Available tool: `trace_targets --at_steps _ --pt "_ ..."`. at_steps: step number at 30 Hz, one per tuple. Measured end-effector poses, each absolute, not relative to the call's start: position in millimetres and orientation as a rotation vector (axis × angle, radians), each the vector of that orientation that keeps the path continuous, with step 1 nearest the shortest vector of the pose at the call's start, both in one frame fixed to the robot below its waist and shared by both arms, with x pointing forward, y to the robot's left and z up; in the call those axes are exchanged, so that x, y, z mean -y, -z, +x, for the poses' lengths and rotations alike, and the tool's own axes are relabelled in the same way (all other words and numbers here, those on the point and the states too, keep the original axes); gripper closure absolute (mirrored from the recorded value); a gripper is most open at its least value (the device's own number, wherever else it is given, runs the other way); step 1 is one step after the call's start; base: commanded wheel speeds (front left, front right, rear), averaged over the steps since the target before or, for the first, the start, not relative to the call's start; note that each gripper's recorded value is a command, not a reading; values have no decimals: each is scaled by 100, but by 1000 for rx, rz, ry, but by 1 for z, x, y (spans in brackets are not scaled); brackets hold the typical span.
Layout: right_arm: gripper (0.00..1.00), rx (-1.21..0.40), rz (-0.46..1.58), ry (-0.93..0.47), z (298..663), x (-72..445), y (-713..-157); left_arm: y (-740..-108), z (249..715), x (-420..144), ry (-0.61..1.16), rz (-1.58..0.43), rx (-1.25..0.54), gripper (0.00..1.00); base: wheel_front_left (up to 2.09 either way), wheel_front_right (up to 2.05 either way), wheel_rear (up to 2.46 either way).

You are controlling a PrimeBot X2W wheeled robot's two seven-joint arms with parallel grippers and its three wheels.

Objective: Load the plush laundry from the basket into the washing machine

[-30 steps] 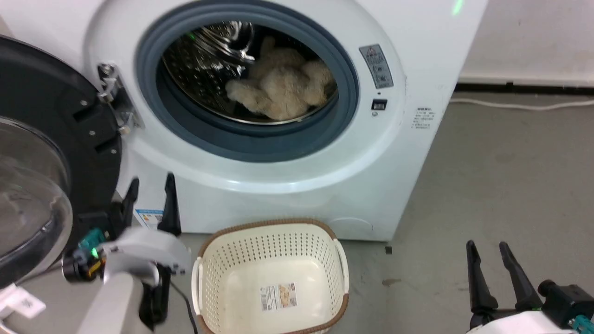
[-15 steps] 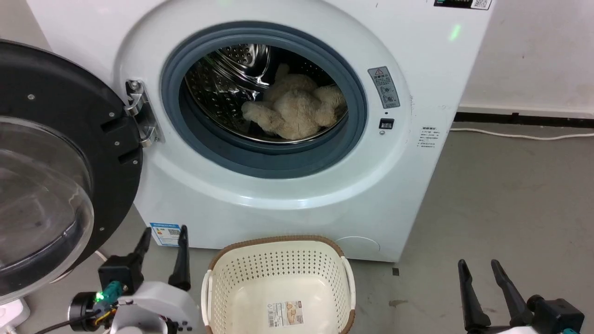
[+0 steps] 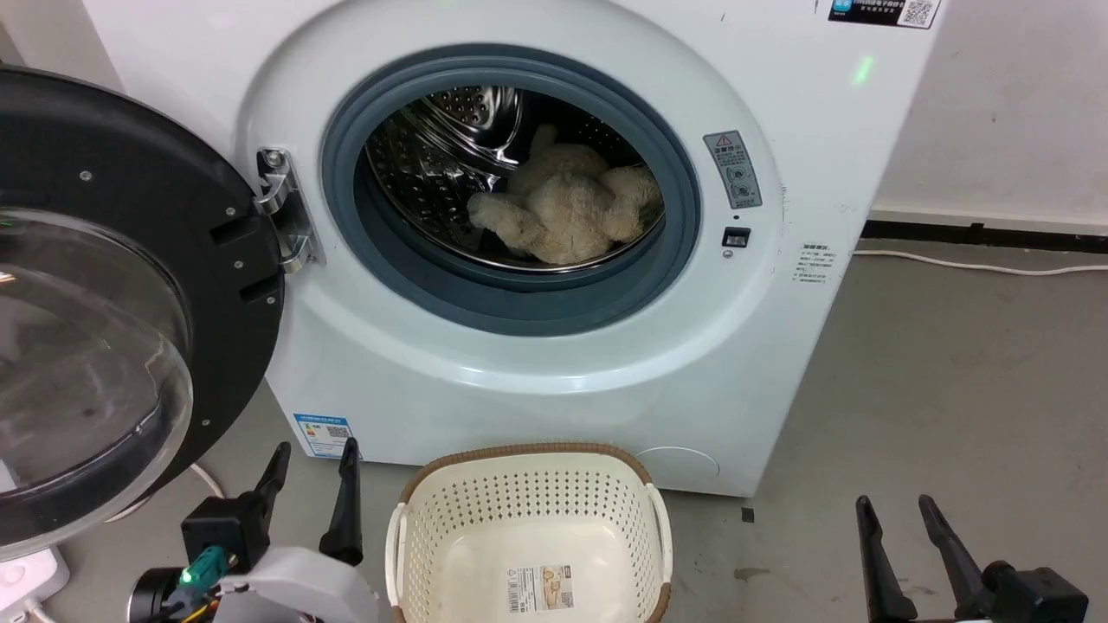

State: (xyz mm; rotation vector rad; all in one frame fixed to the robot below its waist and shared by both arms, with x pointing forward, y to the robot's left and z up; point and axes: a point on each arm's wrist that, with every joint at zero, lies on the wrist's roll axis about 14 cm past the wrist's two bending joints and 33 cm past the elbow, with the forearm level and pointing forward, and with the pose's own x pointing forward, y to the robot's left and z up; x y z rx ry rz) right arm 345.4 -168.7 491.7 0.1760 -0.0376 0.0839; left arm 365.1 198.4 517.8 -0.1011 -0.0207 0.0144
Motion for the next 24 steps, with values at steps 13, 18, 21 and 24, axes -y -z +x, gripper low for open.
trace_targets --at_steps 13,18,21,24 --pt "0 53 176 -93 347 166 -497 -525 359 -197 -4 -124 29 0 0 0 0" --pt "0 49 176 -95 347 165 -496 -524 359 -197 -4 -128 25 0 0 0 0" --pt "100 48 176 -94 347 166 -495 -524 360 -197 -3 -129 22 100 0 0 0" --pt "100 48 176 -94 347 166 -495 -523 360 -196 -2 -129 22 100 0 0 0"
